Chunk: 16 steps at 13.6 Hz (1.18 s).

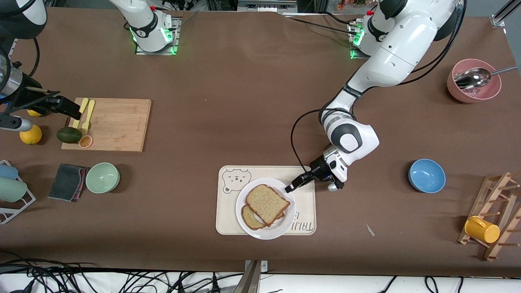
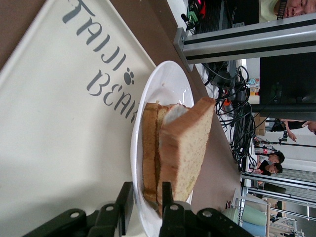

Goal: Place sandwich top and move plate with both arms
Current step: 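Open the left gripper and release the plate rim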

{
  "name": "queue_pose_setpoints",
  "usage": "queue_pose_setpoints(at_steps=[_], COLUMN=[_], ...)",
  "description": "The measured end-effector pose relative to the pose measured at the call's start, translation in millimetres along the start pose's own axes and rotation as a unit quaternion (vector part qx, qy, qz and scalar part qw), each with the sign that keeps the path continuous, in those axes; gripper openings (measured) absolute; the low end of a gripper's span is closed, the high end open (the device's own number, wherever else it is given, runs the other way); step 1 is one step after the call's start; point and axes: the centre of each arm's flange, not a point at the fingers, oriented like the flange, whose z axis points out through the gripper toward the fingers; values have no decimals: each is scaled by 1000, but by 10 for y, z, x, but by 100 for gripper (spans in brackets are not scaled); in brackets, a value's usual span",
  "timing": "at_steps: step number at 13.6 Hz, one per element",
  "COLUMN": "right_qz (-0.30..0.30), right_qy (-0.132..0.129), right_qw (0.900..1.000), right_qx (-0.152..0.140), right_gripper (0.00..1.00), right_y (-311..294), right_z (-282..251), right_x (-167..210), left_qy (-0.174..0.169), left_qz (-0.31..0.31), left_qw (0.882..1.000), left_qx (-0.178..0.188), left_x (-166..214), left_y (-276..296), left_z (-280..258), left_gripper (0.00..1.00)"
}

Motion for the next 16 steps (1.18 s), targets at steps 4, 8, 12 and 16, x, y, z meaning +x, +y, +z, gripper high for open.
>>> queue_pose_setpoints(at_steps=[4, 8, 12, 16], right_qz=[-5, -17, -21, -22], right_qy=[2, 2, 1, -2], right_qw=[1000, 1000, 1000, 1000], right_qx=[1, 1, 2, 8], right_gripper=[100, 100, 100, 100], right_y=[-55, -198, -252, -272], right_z=[1, 3, 95, 138], right_x=[2, -19, -9, -12], left_qy=[1, 5, 8, 17], left_qz=[-1, -3, 1, 3], left_qw=[1000, 1000, 1000, 1000], left_qx=[1, 4, 7, 19], left_x=[14, 48, 56, 138], left_y=[-16, -37, 36, 4], left_z=[-11, -55, -194, -431], left_gripper=[43, 49, 76, 100])
